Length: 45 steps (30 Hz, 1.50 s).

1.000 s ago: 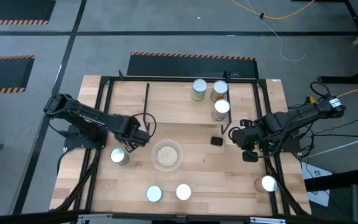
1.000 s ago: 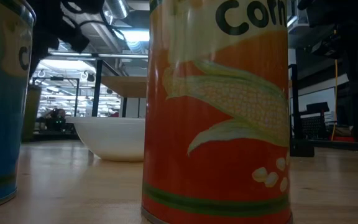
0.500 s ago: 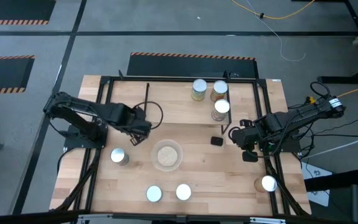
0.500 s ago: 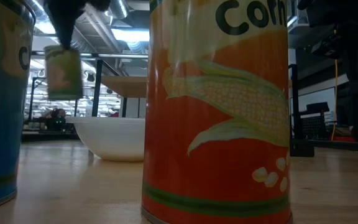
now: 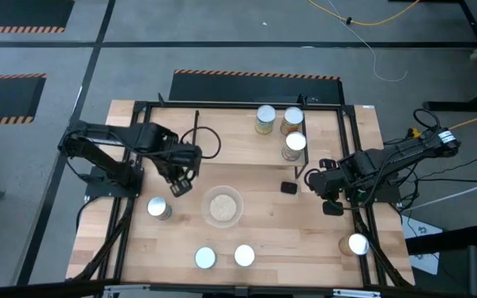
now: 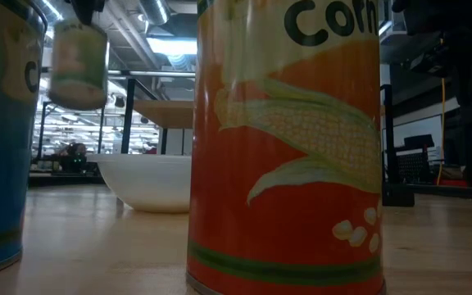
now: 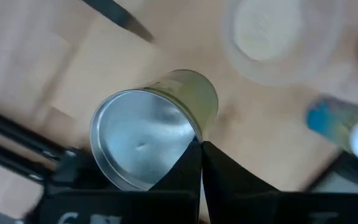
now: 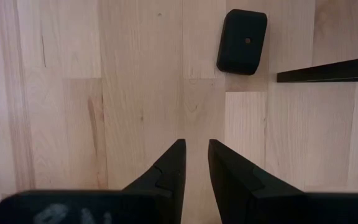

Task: Pick and place cans onto a shelf
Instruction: Put the canned oranges on the shelf

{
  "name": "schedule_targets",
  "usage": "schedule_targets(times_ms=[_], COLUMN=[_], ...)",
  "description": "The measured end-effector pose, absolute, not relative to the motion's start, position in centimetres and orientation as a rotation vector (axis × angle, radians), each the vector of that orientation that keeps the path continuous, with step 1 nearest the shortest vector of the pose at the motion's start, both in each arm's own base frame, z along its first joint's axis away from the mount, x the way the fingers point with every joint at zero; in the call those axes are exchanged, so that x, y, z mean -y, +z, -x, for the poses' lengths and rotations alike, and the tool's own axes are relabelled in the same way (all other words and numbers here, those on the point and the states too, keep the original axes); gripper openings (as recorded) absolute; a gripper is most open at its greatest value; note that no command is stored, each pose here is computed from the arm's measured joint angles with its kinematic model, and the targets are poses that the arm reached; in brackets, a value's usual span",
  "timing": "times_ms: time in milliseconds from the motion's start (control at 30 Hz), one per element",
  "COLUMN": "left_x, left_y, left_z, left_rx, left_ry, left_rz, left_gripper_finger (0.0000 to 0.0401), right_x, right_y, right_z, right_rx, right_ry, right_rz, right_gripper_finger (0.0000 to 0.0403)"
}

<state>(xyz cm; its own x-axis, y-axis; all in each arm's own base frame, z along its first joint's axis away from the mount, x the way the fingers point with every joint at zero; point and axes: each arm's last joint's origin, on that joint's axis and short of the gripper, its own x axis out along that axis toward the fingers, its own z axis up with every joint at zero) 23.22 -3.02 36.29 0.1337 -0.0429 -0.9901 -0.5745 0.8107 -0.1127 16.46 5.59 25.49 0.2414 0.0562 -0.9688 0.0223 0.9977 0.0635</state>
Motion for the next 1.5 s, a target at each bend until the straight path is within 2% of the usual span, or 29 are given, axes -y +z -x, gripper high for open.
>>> schedule_targets(times_ms=[200,433,567,900,1233,1500], left_x=[3.6,4.2,3.8,0.2,-5.3,-8.8], left_y=[37.3,38.8,39.5,40.1,44.3,44.5], left_z=[-23.8,-26.1,-27.2,-27.8,-25.5,-23.1], left_rx=[-1.338,-1.072,-0.942,-0.838,-0.759,-0.851], left_ry=[0.305,0.108,0.073,0.179,0.341,0.53], left_rz=[0.602,0.536,0.481,0.406,0.314,0.282], left_gripper_finger=[0.0,0.0,0.0,0.0,0.0,0.0], right_x=[-5.6,-5.6,-5.6,-5.6,-5.6,-5.6], right_y=[25.5,25.5,25.5,25.5,25.5,25.5], right_z=[-16.5,-16.5,-16.5,-16.5,-16.5,-16.5], right_rx=[-1.328,-1.328,-1.328,-1.328,-1.328,-1.328], right_ry=[0.023,0.023,0.023,0.023,0.023,0.024], right_rz=[-0.069,-0.068,-0.068,-0.068,-0.068,-0.068], right_gripper_finger=[0.0074,0.0074,0.0074,0.0074,0.0074,0.0074])
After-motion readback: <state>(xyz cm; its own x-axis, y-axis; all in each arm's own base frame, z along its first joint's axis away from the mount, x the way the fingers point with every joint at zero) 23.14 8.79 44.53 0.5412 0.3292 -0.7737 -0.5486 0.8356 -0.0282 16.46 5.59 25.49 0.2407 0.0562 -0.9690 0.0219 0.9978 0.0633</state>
